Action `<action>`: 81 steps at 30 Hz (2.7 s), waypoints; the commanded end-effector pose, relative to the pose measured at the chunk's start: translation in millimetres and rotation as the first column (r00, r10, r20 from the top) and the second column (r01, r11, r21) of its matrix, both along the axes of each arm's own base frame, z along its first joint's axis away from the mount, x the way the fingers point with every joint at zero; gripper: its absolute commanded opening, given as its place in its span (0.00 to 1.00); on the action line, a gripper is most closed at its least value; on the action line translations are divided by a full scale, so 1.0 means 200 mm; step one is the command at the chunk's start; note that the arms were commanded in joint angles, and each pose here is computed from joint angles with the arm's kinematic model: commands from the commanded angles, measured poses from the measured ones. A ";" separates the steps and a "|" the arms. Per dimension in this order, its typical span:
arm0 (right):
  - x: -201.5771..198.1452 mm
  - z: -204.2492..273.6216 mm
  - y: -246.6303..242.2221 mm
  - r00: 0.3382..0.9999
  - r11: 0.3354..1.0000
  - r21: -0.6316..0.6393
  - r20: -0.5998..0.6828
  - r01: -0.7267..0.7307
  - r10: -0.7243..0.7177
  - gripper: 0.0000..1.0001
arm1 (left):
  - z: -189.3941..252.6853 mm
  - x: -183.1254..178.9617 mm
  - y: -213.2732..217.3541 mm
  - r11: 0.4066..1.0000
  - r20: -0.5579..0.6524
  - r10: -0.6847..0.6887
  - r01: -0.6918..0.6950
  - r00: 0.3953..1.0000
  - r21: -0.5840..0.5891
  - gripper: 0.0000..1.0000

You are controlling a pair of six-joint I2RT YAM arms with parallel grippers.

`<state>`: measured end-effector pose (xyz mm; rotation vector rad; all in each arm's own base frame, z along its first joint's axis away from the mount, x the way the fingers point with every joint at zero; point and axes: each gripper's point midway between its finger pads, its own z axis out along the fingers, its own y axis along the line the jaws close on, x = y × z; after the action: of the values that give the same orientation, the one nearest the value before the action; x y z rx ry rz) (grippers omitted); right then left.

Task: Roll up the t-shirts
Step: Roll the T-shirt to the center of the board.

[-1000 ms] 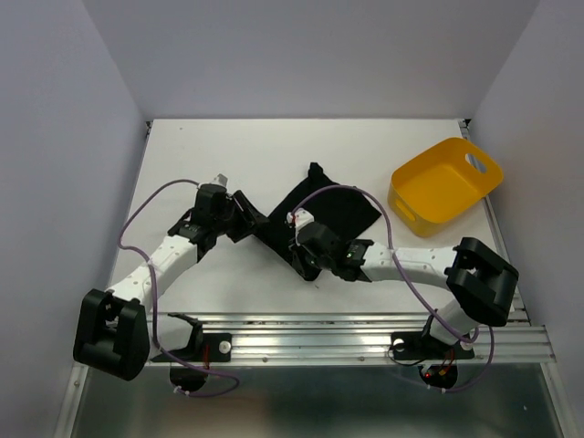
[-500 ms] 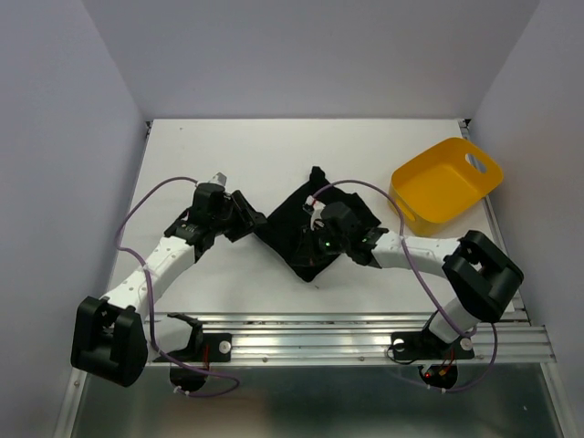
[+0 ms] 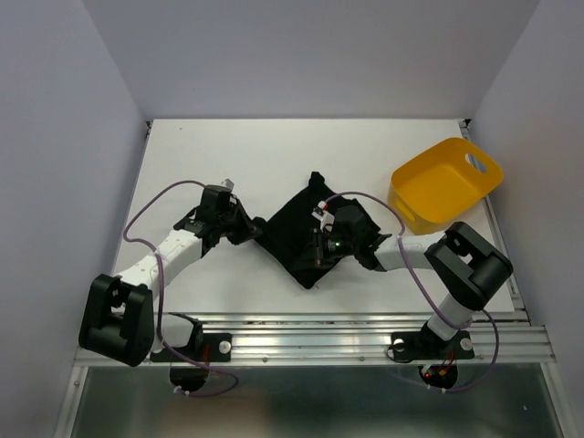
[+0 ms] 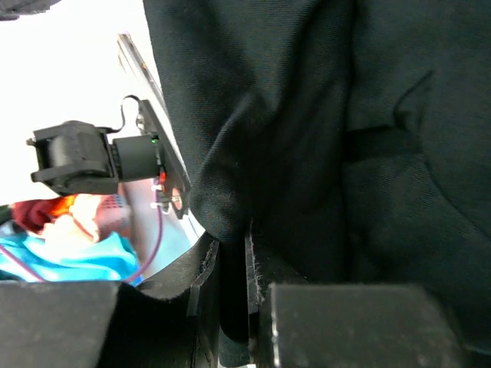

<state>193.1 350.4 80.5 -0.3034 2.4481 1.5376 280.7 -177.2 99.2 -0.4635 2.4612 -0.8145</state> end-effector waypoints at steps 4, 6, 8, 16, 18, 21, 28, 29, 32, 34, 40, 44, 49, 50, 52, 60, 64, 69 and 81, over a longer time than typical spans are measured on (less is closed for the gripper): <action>0.02 0.06 -0.01 0.999 0.995 0.104 -0.047 -0.003 0.007 0.01 | 0.01 0.02 -0.01 1.000 0.041 -0.030 0.030 0.999 0.008 0.00; 0.03 0.03 -0.03 0.998 0.996 0.092 -0.065 0.009 -0.003 0.01 | -0.01 0.02 -0.02 0.999 0.032 -0.033 0.033 0.999 0.010 0.00; 0.04 0.01 -0.04 0.997 0.996 0.085 -0.071 0.018 -0.012 0.01 | -0.02 0.03 -0.03 0.999 0.027 -0.037 0.036 0.999 0.006 0.00; 0.07 -0.06 -0.08 0.995 0.997 0.057 -0.087 0.045 -0.040 0.01 | -0.05 0.07 -0.07 0.998 0.026 -0.060 0.060 0.998 -0.006 0.00; 0.07 -0.08 -0.08 0.996 0.998 0.052 -0.085 0.042 -0.037 0.01 | -0.07 0.08 -0.08 0.998 0.020 -0.061 0.061 0.998 -0.006 0.00; 0.08 -0.09 -0.10 0.996 0.998 0.048 -0.081 0.040 -0.036 0.01 | -0.11 0.09 -0.08 0.998 -0.001 -0.065 0.065 0.998 0.000 0.00; 0.09 -0.14 -0.13 0.995 0.998 0.034 -0.090 0.051 -0.048 0.01 | -0.14 0.15 -0.12 0.997 0.013 -0.076 0.076 0.997 -0.009 0.00; 0.09 -0.14 -0.13 0.995 0.998 0.033 -0.088 0.052 -0.049 0.01 | -0.15 0.15 -0.13 0.997 0.005 -0.080 0.080 0.997 -0.006 0.00; 0.11 -0.13 -0.15 0.995 0.997 0.029 -0.077 0.070 -0.068 0.02 | -0.17 0.17 -0.14 0.997 0.001 -0.082 0.082 0.997 -0.005 0.00; 0.13 -0.13 -0.15 0.996 0.997 0.016 -0.049 0.075 -0.074 0.17 | -0.18 0.18 -0.14 0.996 -0.003 -0.085 0.085 0.996 -0.003 0.00; 0.23 -0.07 -0.25 0.985 0.979 -0.137 0.114 0.148 -0.133 0.61 | -0.23 0.18 -0.13 0.996 -0.033 -0.086 0.086 0.996 0.013 0.00; 0.30 0.04 -0.33 0.960 0.951 -0.229 0.233 0.209 -0.155 0.73 | -0.28 0.18 -0.13 0.997 -0.059 -0.079 0.080 0.995 0.017 0.00; 0.31 0.19 -0.41 0.920 0.910 -0.306 0.355 0.280 -0.164 0.70 | -0.28 0.19 -0.14 0.997 -0.059 -0.072 0.072 0.996 0.012 0.00; 0.30 0.21 -0.39 0.915 0.909 -0.311 0.374 0.277 -0.151 0.64 | -0.28 0.19 -0.14 0.997 -0.060 -0.071 0.072 0.996 0.013 0.00; 0.21 0.25 -0.30 0.905 0.915 -0.328 0.417 0.233 -0.081 0.26 | -0.28 0.19 -0.14 0.997 -0.063 -0.075 0.076 0.995 0.013 0.00; 0.02 0.14 -0.04 0.926 0.940 -0.338 0.366 0.034 0.098 0.01 | -0.28 0.20 -0.14 0.997 -0.068 -0.073 0.075 0.995 0.017 0.00; 0.03 0.04 -0.06 0.929 0.919 -0.392 0.351 0.035 0.115 0.01 | -0.28 0.20 -0.14 0.997 -0.069 -0.070 0.072 0.995 0.025 0.00; 0.13 -0.09 -0.20 0.909 0.837 -0.524 0.407 0.156 0.086 0.01 | -0.29 0.21 -0.14 0.996 -0.072 -0.077 0.080 0.994 0.034 0.00; 0.21 -0.30 -0.37 0.900 0.734 -0.637 0.427 0.235 0.083 0.01 | -0.21 0.21 -0.13 0.992 -0.040 -0.114 0.116 0.993 0.052 0.00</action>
<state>226.0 297.9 42.9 -0.5856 2.4777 0.5352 318.2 -207.3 44.4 -0.3851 2.5784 -0.8248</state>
